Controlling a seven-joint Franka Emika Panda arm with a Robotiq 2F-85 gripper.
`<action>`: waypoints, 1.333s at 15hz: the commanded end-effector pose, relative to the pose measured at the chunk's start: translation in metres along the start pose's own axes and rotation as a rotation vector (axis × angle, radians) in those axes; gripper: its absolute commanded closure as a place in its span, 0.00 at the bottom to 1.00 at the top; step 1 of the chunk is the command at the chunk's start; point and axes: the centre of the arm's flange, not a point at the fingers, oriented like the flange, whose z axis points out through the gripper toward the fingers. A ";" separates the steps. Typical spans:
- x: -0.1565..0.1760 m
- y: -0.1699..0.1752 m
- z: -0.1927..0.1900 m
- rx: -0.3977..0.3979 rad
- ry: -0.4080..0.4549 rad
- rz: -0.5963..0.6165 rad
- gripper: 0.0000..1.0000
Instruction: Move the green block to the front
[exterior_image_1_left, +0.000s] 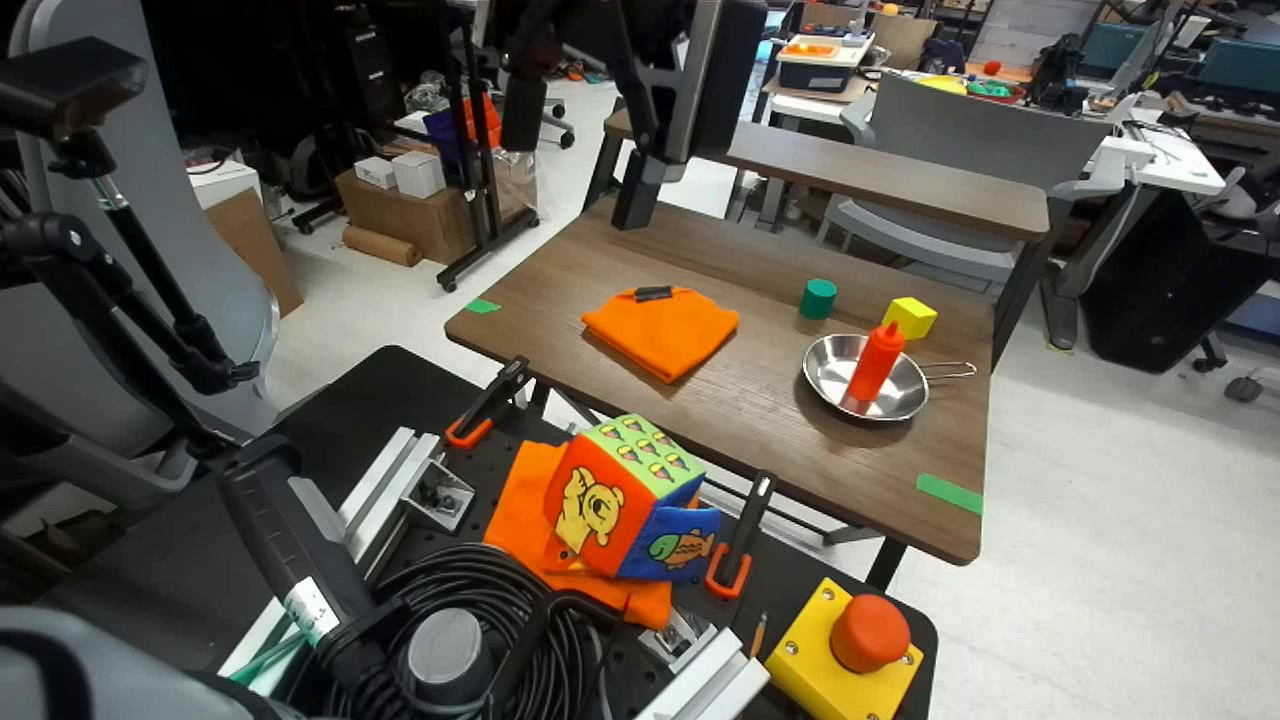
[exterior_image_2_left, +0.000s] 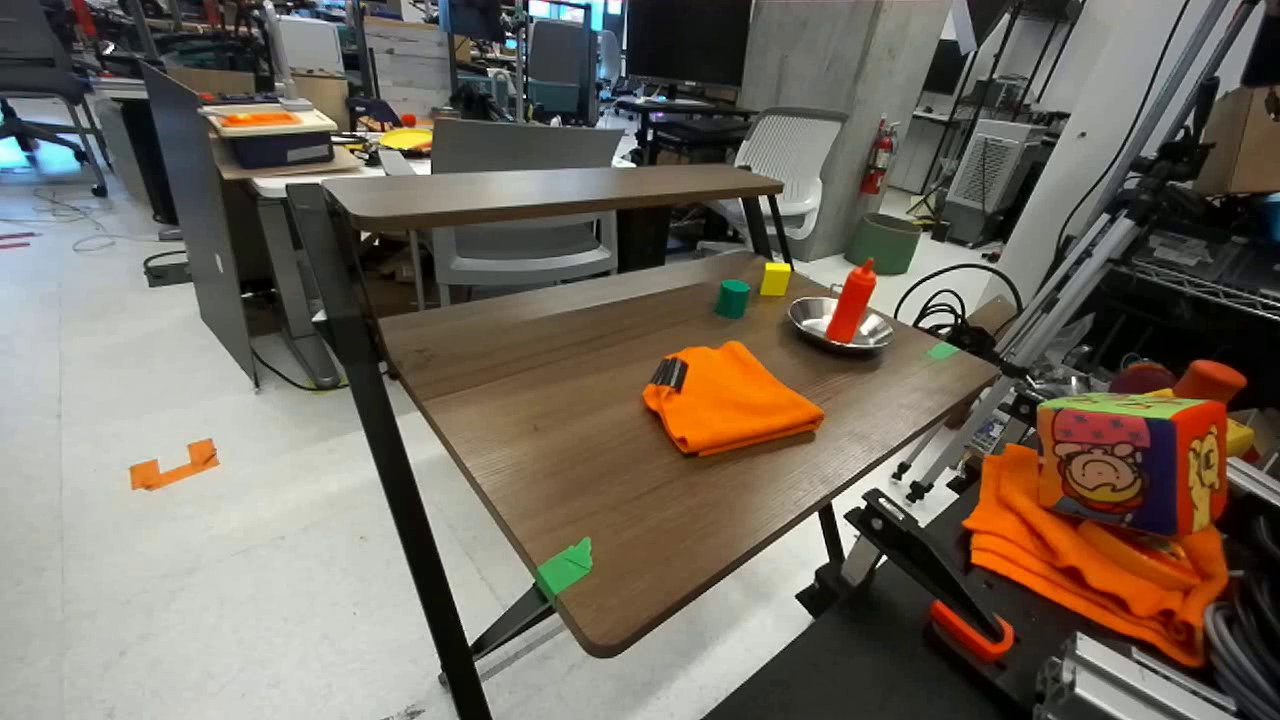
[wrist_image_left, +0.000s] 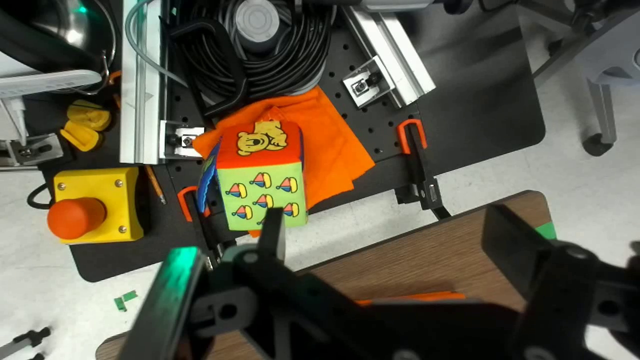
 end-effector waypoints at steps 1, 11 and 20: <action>0.000 0.000 0.000 0.000 0.000 0.000 0.00; 0.060 0.004 -0.017 -0.003 0.088 0.065 0.00; 0.233 0.055 -0.073 -0.107 0.253 0.103 0.00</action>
